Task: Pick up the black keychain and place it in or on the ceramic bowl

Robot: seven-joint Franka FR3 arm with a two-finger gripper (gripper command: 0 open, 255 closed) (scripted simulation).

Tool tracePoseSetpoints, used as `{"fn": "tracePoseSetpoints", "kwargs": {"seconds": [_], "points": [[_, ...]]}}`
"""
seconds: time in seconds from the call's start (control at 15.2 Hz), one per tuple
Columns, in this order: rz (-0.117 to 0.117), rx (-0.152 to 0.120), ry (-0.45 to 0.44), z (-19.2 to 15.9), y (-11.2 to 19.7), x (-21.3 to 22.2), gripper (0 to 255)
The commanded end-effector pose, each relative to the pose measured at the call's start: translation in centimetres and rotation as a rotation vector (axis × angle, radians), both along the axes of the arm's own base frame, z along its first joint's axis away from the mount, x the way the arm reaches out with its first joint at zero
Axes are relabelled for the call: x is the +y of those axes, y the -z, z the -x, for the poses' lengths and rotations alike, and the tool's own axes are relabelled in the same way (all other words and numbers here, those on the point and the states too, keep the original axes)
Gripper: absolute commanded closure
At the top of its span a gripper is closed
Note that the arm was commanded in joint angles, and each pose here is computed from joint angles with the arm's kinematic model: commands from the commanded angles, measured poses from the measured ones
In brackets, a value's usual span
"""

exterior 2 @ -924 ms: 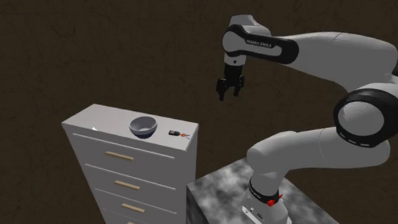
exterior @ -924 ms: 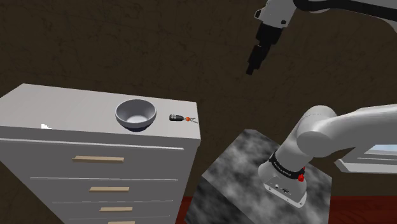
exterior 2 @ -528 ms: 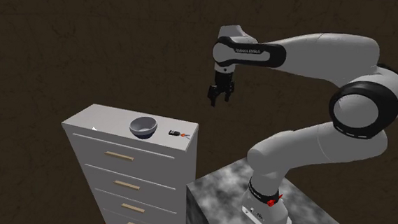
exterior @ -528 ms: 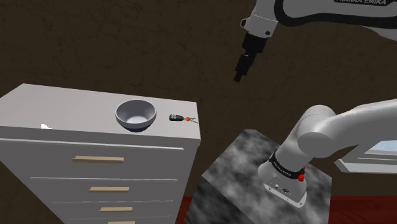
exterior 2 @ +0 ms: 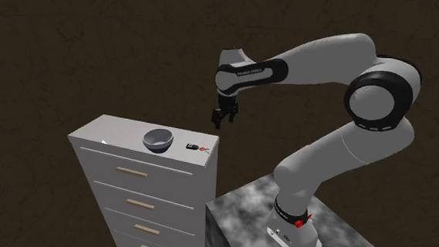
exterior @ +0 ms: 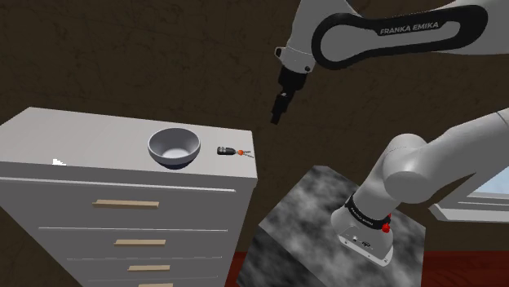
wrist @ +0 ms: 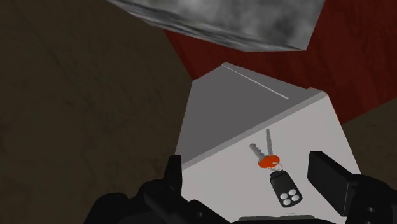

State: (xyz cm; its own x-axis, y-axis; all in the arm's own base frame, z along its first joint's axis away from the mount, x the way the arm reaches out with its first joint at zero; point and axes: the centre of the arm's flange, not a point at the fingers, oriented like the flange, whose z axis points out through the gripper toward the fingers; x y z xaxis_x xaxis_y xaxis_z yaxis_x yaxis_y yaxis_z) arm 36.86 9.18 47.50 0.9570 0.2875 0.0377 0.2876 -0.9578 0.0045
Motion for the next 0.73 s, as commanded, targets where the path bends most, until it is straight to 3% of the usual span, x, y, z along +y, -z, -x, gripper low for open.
{"fn": "tracePoseSetpoints", "kwargs": {"seconds": [0.0,0.66], "points": [[0.002,-0.009,-0.034,-0.8,2.0,1.6,0],[0.012,-0.042,-0.184,-5.0,10.0,9.0,0]]}}
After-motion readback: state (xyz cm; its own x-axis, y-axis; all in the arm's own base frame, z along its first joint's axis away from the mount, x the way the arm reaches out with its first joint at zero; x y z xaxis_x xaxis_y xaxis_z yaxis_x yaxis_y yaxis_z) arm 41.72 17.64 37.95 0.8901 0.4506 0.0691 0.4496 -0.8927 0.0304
